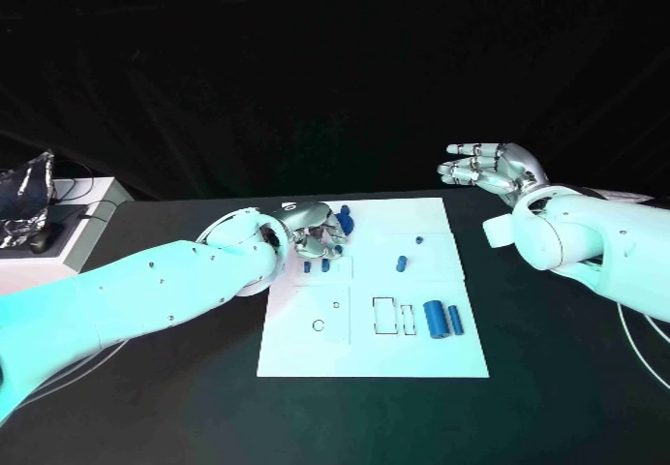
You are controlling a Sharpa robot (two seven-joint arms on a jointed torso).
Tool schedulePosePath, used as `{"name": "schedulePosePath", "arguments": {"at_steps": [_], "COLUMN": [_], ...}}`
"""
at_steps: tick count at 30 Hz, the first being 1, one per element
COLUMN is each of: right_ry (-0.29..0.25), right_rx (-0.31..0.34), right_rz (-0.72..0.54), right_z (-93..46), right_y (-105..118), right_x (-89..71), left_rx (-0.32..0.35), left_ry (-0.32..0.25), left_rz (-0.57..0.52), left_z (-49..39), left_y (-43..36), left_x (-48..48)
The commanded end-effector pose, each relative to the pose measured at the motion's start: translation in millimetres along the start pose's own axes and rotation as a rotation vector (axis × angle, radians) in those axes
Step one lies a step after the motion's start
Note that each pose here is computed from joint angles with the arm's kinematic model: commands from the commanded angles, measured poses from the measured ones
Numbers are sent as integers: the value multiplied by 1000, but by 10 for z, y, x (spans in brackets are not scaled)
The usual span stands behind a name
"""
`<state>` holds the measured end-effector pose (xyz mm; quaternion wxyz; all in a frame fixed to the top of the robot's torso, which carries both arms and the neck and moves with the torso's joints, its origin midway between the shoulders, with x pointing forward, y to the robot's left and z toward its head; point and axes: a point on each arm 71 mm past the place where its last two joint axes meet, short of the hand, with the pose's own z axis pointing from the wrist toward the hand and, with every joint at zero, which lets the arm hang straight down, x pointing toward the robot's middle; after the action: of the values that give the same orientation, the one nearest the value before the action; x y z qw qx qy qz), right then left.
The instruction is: Assemble the parts on the task board
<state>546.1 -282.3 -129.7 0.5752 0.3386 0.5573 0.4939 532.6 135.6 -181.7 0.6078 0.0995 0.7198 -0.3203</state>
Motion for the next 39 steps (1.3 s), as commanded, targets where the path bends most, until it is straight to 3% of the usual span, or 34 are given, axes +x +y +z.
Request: {"name": "schedulePosePath", "arguments": {"at_steps": [1,26,39], "right_ry": [20,24,24], "right_rx": [-12,-15,-14], "right_rz": [3,3,3], "right_z": [-2,-3,-7], "right_y": [12,18,17], "right_x": [22,36,28], "left_rx": [-13,-37,-65], "left_ry": [50,39,90], "left_rz": [34,30,30], "left_z": [11,86,88], "left_y": [-6,-3,21], "left_x": [39,56,93]}}
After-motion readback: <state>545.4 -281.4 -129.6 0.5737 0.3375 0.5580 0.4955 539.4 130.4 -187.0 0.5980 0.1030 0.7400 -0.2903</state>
